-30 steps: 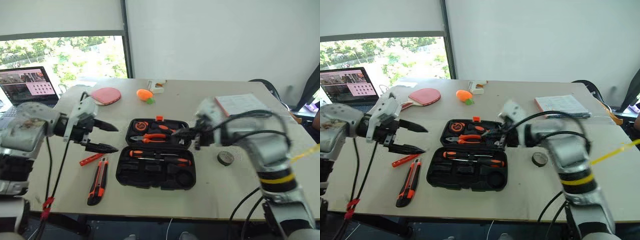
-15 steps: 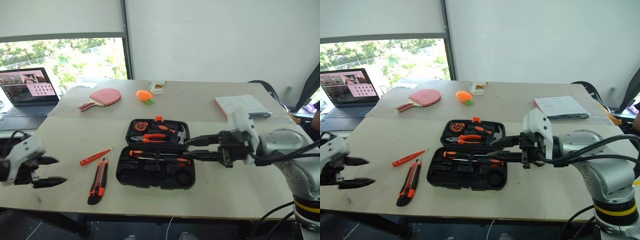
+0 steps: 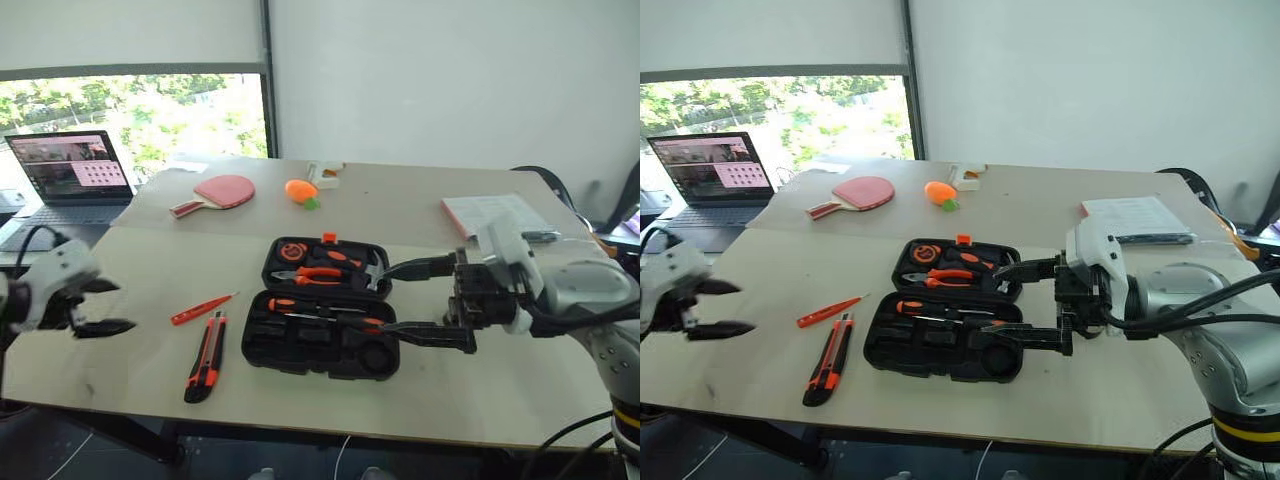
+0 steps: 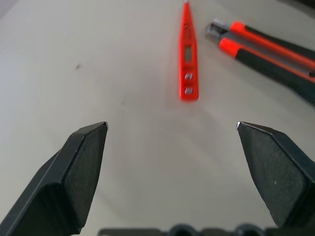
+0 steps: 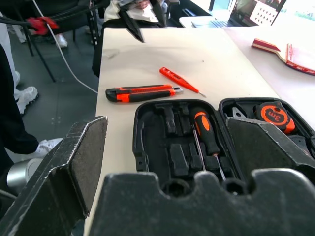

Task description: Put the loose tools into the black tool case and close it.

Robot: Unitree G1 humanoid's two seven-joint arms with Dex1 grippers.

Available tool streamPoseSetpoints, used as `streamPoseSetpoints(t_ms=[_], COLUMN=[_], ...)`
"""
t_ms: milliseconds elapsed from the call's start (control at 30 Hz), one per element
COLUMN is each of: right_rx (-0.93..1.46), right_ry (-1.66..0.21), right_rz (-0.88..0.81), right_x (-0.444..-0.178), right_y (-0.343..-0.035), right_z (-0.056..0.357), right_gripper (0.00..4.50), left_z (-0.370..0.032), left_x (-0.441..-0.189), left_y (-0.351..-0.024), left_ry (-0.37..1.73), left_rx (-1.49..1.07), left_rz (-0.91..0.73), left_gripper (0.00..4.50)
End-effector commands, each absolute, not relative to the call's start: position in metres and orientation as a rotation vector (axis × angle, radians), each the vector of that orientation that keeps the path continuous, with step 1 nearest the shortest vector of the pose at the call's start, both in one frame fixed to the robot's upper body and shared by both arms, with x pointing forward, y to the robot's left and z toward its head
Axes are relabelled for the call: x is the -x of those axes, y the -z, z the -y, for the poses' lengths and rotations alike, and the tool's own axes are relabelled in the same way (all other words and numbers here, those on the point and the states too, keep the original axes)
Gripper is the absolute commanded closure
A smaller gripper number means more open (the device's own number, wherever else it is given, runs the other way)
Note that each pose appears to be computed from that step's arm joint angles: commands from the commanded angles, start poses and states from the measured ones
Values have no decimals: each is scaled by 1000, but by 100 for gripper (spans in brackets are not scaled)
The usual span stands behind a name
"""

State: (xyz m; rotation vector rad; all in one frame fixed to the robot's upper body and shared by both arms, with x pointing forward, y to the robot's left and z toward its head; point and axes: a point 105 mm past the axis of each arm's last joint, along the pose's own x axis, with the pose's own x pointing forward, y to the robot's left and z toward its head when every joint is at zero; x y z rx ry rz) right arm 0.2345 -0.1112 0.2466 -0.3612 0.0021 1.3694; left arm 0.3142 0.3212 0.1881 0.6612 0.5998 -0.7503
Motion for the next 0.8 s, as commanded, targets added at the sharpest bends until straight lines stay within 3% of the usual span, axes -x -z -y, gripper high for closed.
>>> streamPoseSetpoints(t_ms=[33, 300, 733, 800], right_rx=[415, 438, 439, 436], right_ry=[-1358, -1264, -1224, -1230], right_rz=[46, 50, 46, 50], right_x=[-225, -227, -225, -224], right_y=[-253, -249, -246, -246], right_z=[110, 109, 109, 107], right_gripper=[1, 1, 1, 0], left_z=[-313, -279, -270, -265], left_x=[-342, -375, -376, -378], left_y=[-180, -164, -138, -135], left_ry=[738, 832, 887, 898], left_rx=[-721, -730, -755, -735], left_rz=[-681, -761, -860, -863], left_gripper=[0, 0, 0, 50])
